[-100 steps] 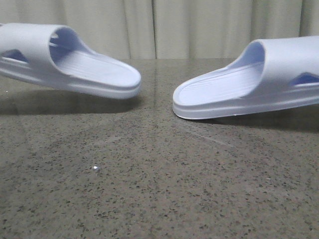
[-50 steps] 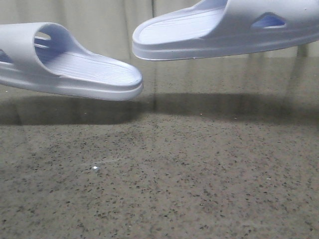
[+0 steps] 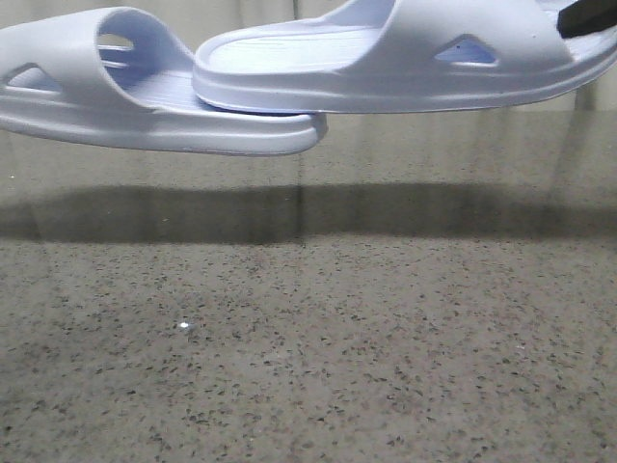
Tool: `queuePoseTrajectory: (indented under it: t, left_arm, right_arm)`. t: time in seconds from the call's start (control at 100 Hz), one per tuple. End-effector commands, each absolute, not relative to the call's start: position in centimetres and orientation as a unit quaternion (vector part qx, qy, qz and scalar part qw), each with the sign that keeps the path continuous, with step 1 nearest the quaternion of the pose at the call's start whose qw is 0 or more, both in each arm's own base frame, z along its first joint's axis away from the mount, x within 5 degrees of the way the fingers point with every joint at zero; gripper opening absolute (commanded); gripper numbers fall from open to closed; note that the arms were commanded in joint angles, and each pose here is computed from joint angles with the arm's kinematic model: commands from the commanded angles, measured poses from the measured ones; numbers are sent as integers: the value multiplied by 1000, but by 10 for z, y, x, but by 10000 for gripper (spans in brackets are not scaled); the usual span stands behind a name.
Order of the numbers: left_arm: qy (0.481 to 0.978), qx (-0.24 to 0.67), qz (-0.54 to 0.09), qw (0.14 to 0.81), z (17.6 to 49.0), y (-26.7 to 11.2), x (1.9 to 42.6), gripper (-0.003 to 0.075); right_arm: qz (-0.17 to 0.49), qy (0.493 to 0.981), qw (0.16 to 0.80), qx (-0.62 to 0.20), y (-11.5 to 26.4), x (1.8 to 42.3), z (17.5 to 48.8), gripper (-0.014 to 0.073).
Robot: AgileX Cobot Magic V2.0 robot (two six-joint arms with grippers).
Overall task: Insert blue slippers together front up
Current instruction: 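Slide the right-held slipper over the left-held slipper, nesting them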
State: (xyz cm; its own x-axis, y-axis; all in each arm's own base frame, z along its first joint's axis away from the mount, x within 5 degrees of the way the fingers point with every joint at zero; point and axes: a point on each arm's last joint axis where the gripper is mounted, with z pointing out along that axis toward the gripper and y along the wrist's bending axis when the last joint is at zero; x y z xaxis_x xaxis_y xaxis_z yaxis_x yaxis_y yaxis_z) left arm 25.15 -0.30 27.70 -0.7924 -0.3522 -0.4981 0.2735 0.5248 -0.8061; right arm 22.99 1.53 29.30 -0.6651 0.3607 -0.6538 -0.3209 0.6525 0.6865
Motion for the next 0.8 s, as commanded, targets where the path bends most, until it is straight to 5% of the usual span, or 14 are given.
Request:
queuePoseTrajectory:
  t: [0.0,0.41,0.79]
  left_arm:
    - [766,-10,-553,327,295,-14,253,15]
    - [742,4,-587,323,299,-35,256,15]
    - [739,16,-596,314,300,-47,255,15]
  right_arm:
    - [461,777,429,1,16,238,303,-102]
    - [500,777,378,-51,40,281,292,-102]
    - [536,765,338,-113,101,311,292,-102]
